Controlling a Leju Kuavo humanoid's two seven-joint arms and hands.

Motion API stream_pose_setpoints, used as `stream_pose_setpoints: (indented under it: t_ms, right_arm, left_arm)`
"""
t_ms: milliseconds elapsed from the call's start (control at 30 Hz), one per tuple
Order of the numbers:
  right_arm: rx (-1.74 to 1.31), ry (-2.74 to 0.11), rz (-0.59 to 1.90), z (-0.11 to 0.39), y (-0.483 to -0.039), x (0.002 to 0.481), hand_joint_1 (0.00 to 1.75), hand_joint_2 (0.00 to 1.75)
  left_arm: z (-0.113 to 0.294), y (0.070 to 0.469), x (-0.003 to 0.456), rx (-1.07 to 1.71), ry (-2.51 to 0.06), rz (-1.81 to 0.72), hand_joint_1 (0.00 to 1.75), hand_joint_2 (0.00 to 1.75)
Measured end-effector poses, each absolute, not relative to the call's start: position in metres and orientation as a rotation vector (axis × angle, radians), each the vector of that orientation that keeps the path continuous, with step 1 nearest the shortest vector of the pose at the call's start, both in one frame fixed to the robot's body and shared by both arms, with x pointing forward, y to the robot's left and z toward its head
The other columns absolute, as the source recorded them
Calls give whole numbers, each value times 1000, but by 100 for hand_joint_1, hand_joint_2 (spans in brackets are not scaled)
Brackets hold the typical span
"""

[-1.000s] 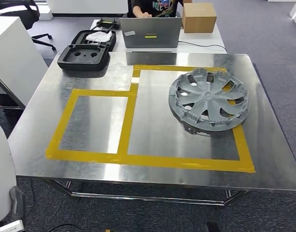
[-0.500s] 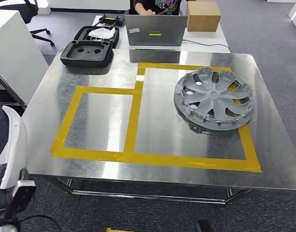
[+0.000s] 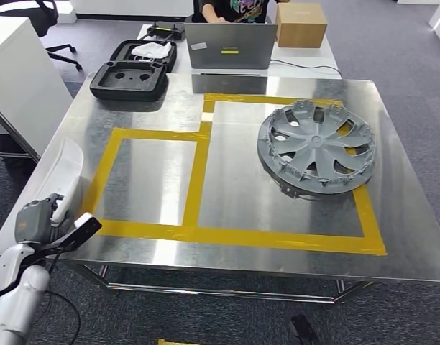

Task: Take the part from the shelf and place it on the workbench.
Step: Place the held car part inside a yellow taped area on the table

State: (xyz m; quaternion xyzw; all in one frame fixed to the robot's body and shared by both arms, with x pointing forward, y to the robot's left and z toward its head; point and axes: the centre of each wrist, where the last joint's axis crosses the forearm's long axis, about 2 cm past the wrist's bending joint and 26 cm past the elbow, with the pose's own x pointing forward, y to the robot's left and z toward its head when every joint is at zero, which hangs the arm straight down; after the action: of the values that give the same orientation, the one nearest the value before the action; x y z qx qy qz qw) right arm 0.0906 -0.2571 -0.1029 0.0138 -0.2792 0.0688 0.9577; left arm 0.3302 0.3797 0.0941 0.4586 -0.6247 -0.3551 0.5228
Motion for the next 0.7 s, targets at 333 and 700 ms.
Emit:
stream_pose_setpoints:
  t_ms: [333,700]
  right_arm:
    - [33,-564,181,-102,-256,97,0,175]
    - [35,-565,200,-101,-256,99,0,87]
  left_arm:
    - [128,307,395,1057,-1529,-1105,175,175]
    - [139,236,408,939,-1566,-1251,87,175]
